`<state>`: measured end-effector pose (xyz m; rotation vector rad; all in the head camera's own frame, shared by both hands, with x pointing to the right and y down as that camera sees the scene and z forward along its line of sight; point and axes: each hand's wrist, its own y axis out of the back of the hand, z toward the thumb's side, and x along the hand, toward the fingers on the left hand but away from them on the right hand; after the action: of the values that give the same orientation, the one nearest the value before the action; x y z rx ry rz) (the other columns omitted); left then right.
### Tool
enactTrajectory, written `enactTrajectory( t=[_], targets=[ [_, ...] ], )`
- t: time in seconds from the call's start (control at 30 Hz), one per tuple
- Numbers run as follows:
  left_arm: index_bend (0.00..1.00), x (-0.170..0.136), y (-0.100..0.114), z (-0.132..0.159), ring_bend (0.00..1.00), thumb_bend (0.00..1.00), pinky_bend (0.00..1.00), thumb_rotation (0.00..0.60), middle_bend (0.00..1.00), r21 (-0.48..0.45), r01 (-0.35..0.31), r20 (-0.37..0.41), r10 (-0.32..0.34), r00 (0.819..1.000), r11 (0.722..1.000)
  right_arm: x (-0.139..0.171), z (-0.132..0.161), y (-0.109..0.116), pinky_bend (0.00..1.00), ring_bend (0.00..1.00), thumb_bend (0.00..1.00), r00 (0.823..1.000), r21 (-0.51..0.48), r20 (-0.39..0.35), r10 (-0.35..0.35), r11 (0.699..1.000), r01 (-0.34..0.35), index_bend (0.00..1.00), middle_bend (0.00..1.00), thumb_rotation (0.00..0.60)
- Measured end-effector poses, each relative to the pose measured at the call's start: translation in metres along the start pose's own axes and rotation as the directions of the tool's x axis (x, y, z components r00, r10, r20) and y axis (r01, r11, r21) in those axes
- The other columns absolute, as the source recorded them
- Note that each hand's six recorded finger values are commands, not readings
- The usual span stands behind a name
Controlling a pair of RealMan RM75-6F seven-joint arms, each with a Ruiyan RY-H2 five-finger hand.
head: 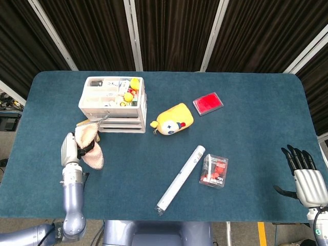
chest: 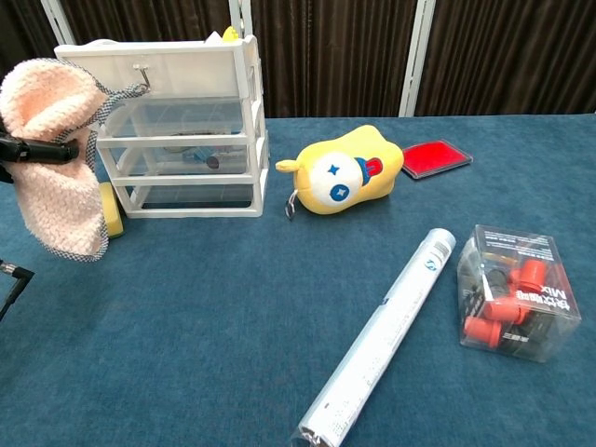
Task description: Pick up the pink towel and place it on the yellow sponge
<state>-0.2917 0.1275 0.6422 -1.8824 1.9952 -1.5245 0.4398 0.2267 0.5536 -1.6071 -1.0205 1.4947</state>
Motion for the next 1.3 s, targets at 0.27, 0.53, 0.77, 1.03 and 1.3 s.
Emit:
enactTrajectory(
  t=[0.27,0.53,0.77,1.03,1.3],
  targets=[
    [1.0,0.0047,0.0032,-0.0084,0.75,0.68,0.74,0.6,0.84,0.007,-0.006,-0.029,0.006,1.0,1.0,-0.0001,0.0003,0.0002,0.0,0.0,0.01,1.0,-0.001,-0.002,-0.002,1.0,0.002,0.0,0.0,0.6],
    [1.0,0.0074,-0.0011,-0.0089,0.75,0.68,0.74,0.6,0.84,-0.005,0.01,-0.031,-0.01,0.999,1.0,0.0,0.0002,0.0004,0.0,0.0,0.01,1.0,-0.003,0.0,-0.003,1.0,0.003,0.0,0.0,0.6],
    [1.0,0.0085,-0.0033,-0.0088,0.75,0.67,0.74,0.6,0.84,-0.014,0.016,-0.029,-0.016,0.999,1.0,-0.0002,0.0003,0.0005,0.0,0.0,0.01,1.0,-0.004,0.0,-0.003,1.0,0.003,0.0,0.0,0.6],
    [1.0,0.006,-0.005,-0.0083,0.75,0.68,0.74,0.6,0.84,-0.006,0.027,-0.022,-0.027,0.999,1.0,-0.0004,0.0004,0.0007,0.0,0.0,0.01,1.0,-0.004,0.0,-0.004,1.0,0.004,0.0,0.0,0.6],
    [1.0,0.0045,-0.0057,-0.0034,0.75,0.67,0.74,0.6,0.84,-0.002,0.034,-0.007,-0.034,0.999,0.999,-0.0006,0.0006,0.0006,0.0,0.0,0.01,1.0,-0.005,0.0,-0.004,1.0,0.004,0.0,0.0,0.6]
  ],
)
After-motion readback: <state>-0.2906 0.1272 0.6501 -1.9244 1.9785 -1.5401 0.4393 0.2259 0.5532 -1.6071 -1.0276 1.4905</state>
